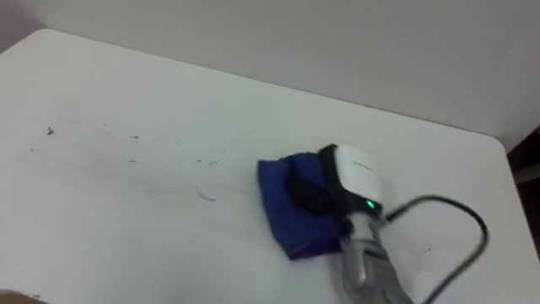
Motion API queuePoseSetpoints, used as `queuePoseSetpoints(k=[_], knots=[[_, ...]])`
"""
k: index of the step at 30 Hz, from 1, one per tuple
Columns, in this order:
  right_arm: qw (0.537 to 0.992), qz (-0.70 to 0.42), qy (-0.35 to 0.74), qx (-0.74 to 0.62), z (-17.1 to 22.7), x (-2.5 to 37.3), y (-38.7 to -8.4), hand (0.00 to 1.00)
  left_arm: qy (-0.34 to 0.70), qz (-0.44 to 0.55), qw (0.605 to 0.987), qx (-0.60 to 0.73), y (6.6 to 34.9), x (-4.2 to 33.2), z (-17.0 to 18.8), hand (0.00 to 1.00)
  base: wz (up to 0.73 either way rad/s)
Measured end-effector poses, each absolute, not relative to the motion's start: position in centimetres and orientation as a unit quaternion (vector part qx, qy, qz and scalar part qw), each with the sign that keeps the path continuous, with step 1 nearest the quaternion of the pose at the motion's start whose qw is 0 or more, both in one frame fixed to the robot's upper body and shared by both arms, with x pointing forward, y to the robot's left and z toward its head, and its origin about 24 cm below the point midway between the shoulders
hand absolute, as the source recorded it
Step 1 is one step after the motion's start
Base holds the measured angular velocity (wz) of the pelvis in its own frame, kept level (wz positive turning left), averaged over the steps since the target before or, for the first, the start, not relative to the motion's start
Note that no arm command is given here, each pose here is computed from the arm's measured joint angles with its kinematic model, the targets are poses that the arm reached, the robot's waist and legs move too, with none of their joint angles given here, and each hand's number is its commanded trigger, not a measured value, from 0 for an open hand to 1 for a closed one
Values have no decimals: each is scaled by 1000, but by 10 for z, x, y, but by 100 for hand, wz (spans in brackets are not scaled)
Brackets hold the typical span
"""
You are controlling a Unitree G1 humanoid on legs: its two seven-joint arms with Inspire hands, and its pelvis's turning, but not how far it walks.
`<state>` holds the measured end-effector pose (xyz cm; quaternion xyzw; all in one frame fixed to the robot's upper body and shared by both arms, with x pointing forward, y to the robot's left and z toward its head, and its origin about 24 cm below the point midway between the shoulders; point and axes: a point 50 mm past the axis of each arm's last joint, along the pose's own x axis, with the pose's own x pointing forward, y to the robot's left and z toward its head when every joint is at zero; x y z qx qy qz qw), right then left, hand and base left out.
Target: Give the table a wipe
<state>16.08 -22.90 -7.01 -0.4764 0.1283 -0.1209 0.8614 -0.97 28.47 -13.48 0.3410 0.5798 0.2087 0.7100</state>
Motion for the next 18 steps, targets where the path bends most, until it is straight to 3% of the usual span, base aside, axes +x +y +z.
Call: queuePoseSetpoints(k=[4,7,18], knots=[[836,-208,184,-474,-70,110,-284,100,574,208,703,364,294,-8,-131,0,6],[812,-248,210,-485,-70,95,-306,100,558,196,711,382,293,-2,-130,0,5],[796,-273,218,-495,-71,86,-312,100,507,211,740,389,287,30,-127,0,-1]])
